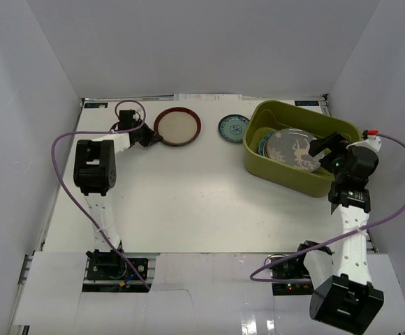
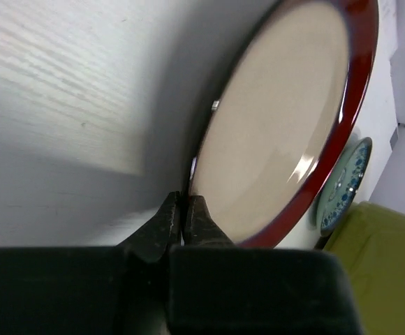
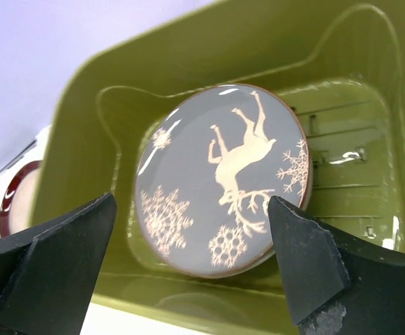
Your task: Place the plates into the plastic bin on the countertop
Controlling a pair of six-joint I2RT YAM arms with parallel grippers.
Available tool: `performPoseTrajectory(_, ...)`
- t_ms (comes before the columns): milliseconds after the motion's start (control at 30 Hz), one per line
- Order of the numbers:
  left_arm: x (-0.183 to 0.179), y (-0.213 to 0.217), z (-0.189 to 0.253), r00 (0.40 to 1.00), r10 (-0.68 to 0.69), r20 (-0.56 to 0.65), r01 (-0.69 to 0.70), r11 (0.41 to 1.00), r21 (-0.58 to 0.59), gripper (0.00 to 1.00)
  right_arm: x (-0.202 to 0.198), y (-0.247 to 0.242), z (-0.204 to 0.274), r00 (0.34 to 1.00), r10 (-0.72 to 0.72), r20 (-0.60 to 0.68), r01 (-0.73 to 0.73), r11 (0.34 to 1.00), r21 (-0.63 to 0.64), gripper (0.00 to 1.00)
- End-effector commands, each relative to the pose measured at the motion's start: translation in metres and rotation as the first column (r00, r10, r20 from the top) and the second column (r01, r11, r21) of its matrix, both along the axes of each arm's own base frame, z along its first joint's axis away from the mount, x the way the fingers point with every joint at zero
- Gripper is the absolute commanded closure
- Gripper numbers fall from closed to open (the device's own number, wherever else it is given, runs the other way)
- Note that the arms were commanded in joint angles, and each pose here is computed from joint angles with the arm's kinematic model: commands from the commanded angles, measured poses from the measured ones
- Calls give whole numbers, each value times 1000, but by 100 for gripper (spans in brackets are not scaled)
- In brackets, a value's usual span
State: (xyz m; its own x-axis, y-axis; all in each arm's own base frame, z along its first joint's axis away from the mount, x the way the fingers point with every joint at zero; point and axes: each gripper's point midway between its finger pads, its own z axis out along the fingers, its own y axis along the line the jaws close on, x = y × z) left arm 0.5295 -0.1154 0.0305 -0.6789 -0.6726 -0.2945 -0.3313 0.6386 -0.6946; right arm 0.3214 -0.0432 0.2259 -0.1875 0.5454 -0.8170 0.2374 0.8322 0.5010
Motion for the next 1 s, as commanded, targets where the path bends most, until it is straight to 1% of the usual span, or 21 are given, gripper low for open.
performPoseTrajectory(0,-9,12,-2,1000,9,-7,-8,995,102,100,-3,8,40,997,20,80,-16,999,-46,4)
performPoseTrajectory(100,-18,14,12,1000,3,28,-6,994,110,100,-5,40,61,980,133,145,-133,991,-10,2)
performPoseTrajectory(167,-29,10,32,997,-13,70,8,997,79,100,-8,75,70,956,239,171,-243,970,3,2)
performPoseTrajectory(200,-33,7,42,996,-20,91,14,998,64,100,-11,103,72,930,321,178,-327,945,3,2)
performPoseTrajectory(267,-39,1,67,987,-27,158,24,1000,19,100,-13,136,71,896,407,180,-415,910,9,2)
performPoseTrajectory(300,-54,-5,83,981,-53,188,56,998,-15,100,-20,164,70,856,485,179,-494,869,8,2)
performPoseTrajectory(333,-62,-10,94,978,-54,203,65,997,-50,100,-18,177,66,840,515,169,-525,851,12,3)
performPoseTrajectory(367,-77,-16,96,975,-79,208,98,991,-86,100,-26,201,61,799,581,154,-590,807,16,3)
performPoseTrajectory(400,-86,-18,122,961,-84,264,114,988,-102,100,-26,214,66,776,608,170,-618,786,9,4)
performPoseTrajectory(433,-95,-22,131,958,-84,274,122,984,-126,100,-24,225,57,765,628,140,-636,772,14,5)
performPoseTrajectory(467,-102,-23,141,950,-90,300,136,981,-137,100,-25,237,63,743,653,147,-660,752,0,6)
performPoseTrajectory(500,-117,-26,139,950,-107,292,157,976,-151,100,-34,259,63,700,700,141,-706,708,-10,8)
performPoseTrajectory(533,-128,-28,160,933,-116,340,177,972,-154,100,-34,266,63,693,709,132,-713,701,-20,9)
performPoseTrajectory(567,-138,-30,166,927,-122,354,189,968,-163,100,-31,278,53,679,727,99,-729,684,-20,9)
performPoseTrajectory(600,-147,-31,171,922,-129,365,202,965,-170,100,-35,292,60,651,752,104,-753,657,-35,10)
performPoseTrajectory(633,-165,-35,176,911,-148,385,230,957,-175,100,-30,299,50,655,752,73,-752,658,-36,10)
performPoseTrajectory(700,-187,-40,173,906,-181,383,270,944,-192,100,-22,304,49,659,749,66,-748,662,-43,10)
performPoseTrajectory(733,-197,-43,184,889,-197,413,295,936,-189,100,-16,306,42,665,745,42,-744,667,-48,10)
performPoseTrajectory(800,-210,-48,186,878,-228,421,331,925,-188,100,-8,308,47,673,739,31,-737,673,-69,10)
performPoseTrajectory(833,-221,-52,190,863,-253,437,362,913,-187,100,-3,312,41,667,745,12,-742,666,-69,10)
performPoseTrajectory(967,-239,-64,198,828,-325,457,442,879,-177,100,-2,329,38,610,792,-9,-792,610,-43,8)
